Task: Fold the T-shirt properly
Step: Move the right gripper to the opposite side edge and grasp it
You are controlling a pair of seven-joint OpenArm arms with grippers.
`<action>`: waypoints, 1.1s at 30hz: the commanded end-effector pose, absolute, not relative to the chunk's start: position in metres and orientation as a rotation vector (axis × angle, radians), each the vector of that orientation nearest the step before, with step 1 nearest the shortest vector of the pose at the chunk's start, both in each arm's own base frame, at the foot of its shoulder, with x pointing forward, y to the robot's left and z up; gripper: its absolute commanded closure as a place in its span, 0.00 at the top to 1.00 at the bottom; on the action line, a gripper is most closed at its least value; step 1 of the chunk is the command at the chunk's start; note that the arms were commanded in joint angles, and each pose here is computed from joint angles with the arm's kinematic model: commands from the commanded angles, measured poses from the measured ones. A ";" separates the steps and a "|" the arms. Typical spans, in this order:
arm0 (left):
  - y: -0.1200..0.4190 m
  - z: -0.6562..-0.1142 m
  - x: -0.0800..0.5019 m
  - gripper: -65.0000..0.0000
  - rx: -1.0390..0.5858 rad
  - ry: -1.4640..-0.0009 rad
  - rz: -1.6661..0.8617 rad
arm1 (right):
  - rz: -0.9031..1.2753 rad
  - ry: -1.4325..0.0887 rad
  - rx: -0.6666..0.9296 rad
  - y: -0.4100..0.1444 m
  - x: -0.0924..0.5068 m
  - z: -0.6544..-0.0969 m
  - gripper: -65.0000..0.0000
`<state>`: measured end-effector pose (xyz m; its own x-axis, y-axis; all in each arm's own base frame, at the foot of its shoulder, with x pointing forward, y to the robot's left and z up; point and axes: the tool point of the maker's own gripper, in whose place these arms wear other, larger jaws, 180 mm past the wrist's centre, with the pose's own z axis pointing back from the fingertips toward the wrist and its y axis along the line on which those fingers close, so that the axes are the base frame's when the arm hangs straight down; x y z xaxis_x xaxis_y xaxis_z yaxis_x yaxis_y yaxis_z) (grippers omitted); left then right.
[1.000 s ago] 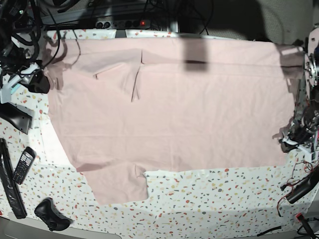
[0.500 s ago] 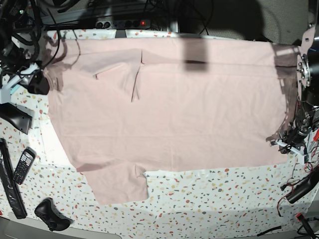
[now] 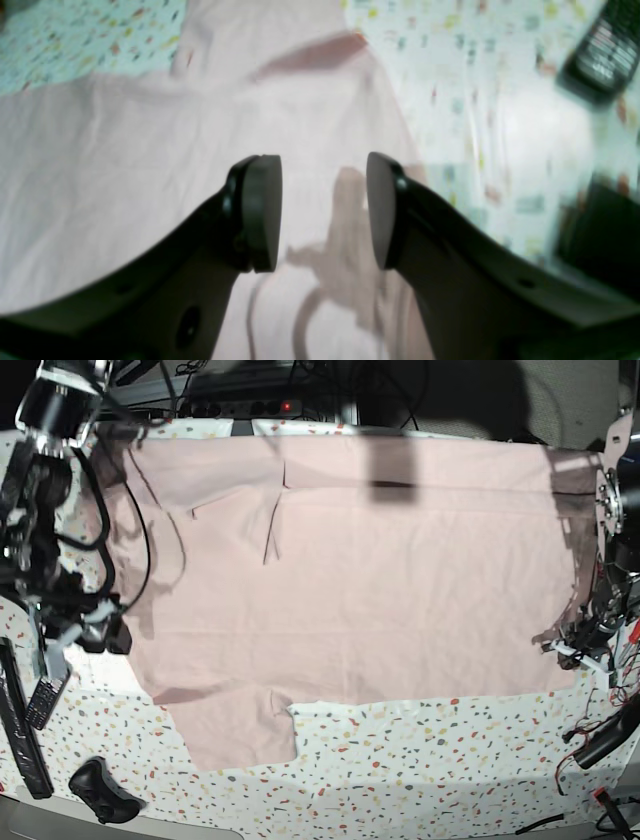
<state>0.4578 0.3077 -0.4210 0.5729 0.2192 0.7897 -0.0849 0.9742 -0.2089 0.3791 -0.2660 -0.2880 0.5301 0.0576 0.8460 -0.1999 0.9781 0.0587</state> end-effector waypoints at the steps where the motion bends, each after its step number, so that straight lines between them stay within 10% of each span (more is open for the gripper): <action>1: 0.313 -0.405 0.469 0.00 -0.150 -0.976 0.173 | 0.152 -1.059 0.138 -0.271 0.397 -0.264 0.41; 14: 0.313 -0.406 0.469 0.00 -0.152 -0.968 0.174 | -0.014 -0.852 0.159 -0.303 0.506 -0.272 0.41; 33: 0.313 -0.406 0.468 0.00 -0.152 -0.968 0.174 | -0.153 -0.599 0.019 -0.336 0.456 -0.392 0.41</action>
